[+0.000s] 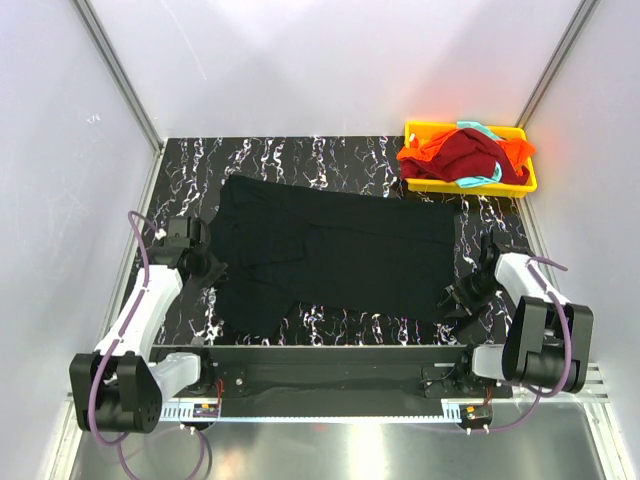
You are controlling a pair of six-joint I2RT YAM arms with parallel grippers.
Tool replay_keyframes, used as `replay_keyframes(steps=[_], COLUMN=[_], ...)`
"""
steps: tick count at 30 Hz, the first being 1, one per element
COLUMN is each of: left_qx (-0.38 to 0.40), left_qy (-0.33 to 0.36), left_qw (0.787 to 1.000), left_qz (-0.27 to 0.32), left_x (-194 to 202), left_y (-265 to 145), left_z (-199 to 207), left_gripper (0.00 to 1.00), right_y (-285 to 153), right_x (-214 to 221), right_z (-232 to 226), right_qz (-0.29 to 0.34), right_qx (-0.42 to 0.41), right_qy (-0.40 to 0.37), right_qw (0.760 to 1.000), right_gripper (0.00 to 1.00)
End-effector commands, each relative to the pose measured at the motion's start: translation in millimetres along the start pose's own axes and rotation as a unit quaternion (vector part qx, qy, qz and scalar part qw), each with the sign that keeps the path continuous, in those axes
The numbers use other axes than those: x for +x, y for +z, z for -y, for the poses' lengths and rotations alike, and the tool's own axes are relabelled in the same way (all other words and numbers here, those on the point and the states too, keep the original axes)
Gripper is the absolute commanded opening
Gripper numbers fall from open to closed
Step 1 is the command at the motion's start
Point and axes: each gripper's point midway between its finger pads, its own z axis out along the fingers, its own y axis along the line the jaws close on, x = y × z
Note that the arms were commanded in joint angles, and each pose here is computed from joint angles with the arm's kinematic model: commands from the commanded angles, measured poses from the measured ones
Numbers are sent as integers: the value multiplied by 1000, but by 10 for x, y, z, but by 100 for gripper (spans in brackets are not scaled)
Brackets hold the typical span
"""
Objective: Fold and stack the t-shirts
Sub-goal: Fold the tshirt
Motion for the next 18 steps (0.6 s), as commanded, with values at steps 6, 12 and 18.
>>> replay_keyframes(steps=[6,12,18], left_qx=[55,63,73], left_qy=[34,30,26], left_qw=[997,997,996], left_qz=[31,31,40], left_x=[-247,-251,-268], left_y=[-116,-134,-193], left_z=[361,396,425], left_gripper=[0,0,0], right_y=[134,140,158], right_x=[-130,-185,-281], right_z=[66,84,-15], right_qz=[13,25,34], right_qx=[47,59,58], right_qy=[51,58,73], right_qw=[998,996,995], right_gripper=[37,38,38])
